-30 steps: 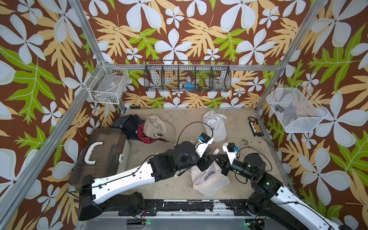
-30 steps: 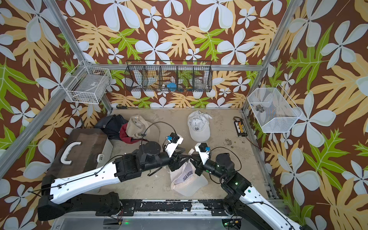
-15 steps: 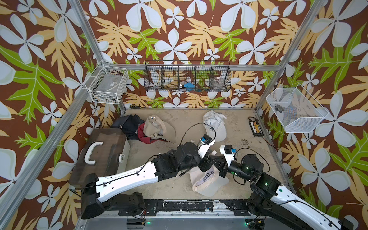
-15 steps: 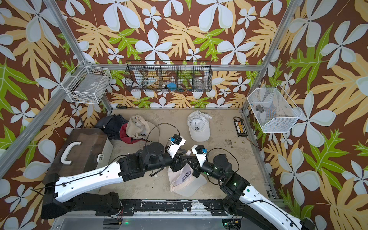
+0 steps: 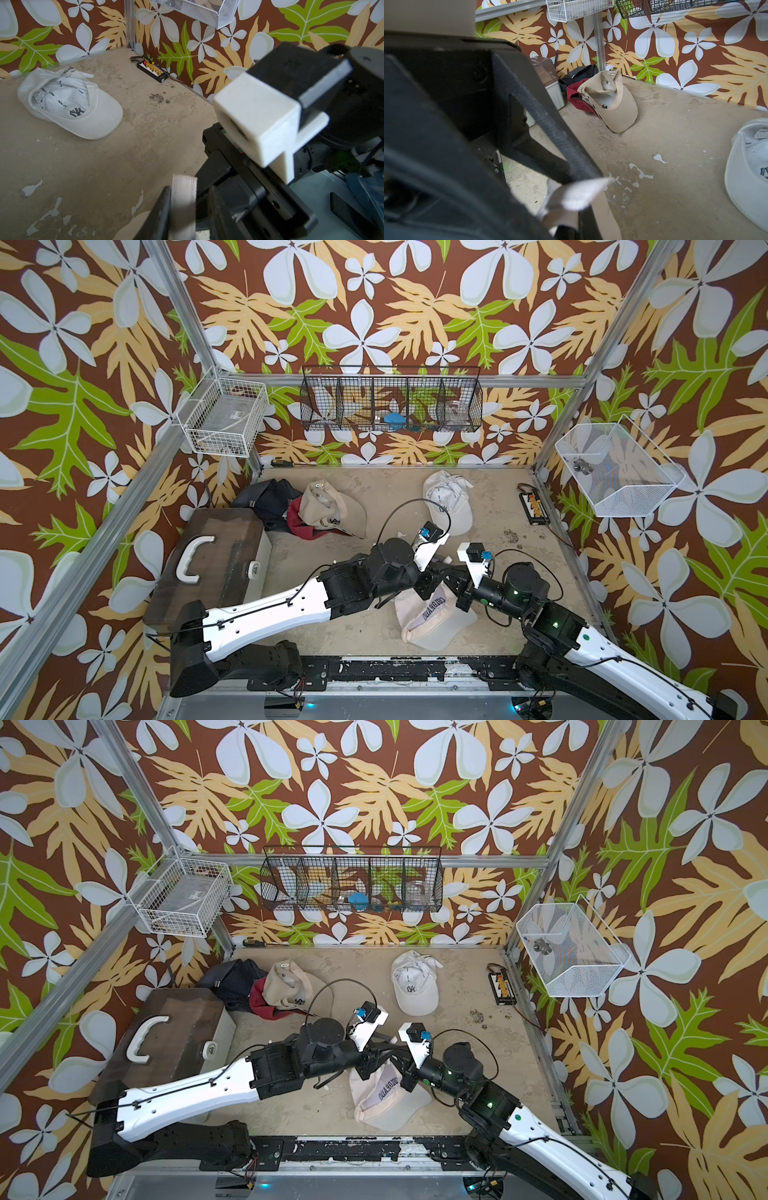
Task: Open the adjustable buckle of the baseball cap
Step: Open the adjustable buckle on the baseball cap.
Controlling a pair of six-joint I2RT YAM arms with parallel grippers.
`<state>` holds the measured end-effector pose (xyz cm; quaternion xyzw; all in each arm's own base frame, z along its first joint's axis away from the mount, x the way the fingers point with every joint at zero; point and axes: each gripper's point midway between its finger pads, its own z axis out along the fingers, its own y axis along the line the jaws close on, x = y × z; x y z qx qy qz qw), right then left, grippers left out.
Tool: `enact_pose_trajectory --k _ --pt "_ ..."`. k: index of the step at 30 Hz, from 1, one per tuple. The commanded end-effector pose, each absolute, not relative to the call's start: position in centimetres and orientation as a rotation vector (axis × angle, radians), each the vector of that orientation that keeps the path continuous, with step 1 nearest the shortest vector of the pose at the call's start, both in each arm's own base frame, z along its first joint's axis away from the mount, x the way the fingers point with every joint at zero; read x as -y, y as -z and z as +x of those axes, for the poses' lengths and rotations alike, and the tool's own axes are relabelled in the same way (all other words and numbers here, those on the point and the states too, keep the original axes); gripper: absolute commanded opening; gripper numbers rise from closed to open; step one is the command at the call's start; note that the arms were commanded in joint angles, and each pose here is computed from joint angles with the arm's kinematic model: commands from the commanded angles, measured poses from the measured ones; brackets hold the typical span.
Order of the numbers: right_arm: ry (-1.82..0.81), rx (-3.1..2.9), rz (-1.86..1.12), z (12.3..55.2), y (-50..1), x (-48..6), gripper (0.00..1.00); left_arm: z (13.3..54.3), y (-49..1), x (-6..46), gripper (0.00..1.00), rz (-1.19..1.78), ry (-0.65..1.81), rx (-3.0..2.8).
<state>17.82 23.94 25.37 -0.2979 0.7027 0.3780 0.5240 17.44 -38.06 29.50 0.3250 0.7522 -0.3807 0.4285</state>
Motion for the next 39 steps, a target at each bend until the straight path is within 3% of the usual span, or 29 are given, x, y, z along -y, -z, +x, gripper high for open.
enact_pose_trajectory --k 1,9,24,39 --pt "-0.899 -1.65 -0.7 18.0 -26.3 -23.9 0.0 17.5 -30.2 38.2 0.25 0.807 0.965 -1.848" --pt "-0.893 -1.645 -0.697 18.0 -26.4 -23.8 0.0 17.4 -30.3 38.0 0.13 0.805 0.966 -1.844" --pt "-0.869 -1.638 -0.648 18.5 -27.3 -23.2 0.0 16.8 -30.1 37.0 0.0 0.787 0.986 -1.849" --pt "-0.868 -1.629 -0.624 18.9 -28.5 -23.2 0.0 16.2 -29.6 35.8 0.0 0.755 1.012 -1.852"
